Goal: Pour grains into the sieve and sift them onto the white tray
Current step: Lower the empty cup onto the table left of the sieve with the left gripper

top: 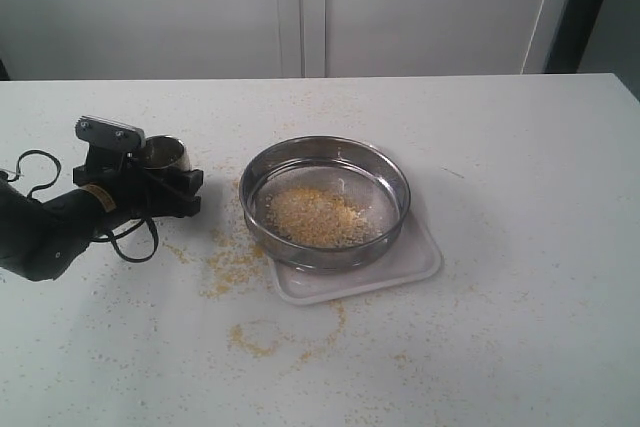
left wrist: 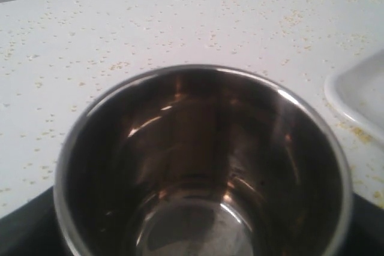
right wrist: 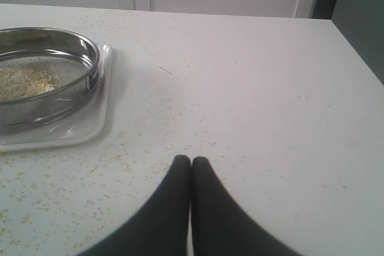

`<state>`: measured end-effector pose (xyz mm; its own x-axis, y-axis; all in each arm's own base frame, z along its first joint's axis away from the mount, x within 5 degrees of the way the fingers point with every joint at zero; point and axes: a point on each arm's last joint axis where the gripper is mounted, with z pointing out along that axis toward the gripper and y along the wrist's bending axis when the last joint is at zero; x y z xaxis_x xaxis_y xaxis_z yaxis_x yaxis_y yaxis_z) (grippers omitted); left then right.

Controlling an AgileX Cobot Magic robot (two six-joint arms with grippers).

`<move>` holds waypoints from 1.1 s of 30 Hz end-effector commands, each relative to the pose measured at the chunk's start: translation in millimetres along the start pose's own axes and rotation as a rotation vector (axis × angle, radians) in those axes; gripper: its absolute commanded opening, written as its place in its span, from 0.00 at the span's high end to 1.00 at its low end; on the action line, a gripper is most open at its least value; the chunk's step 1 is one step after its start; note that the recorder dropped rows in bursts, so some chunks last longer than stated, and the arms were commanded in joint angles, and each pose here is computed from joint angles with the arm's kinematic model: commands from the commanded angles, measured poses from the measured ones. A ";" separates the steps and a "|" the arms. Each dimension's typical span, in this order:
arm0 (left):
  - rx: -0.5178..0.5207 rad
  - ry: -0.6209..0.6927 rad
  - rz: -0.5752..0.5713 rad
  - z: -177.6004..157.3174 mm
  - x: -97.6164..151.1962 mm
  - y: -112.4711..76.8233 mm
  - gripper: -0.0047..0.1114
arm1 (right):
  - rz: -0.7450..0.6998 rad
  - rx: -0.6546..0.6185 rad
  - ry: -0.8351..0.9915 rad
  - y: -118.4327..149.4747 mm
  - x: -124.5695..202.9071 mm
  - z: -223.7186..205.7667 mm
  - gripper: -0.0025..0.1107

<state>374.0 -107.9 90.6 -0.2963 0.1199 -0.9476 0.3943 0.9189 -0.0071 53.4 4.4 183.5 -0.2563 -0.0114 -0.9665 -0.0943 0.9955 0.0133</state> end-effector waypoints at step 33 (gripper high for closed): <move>0.007 0.022 0.019 -0.5 4.7 0.2 0.09 | -0.008 0.002 -0.009 -0.2 0.7 0.3 0.98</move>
<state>373.0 -109.4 88.6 -0.2924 0.1516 -0.9442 0.4202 0.9073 0.0156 53.4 4.4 183.5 -0.2563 -0.0114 -0.9665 -0.0943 0.9955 0.0133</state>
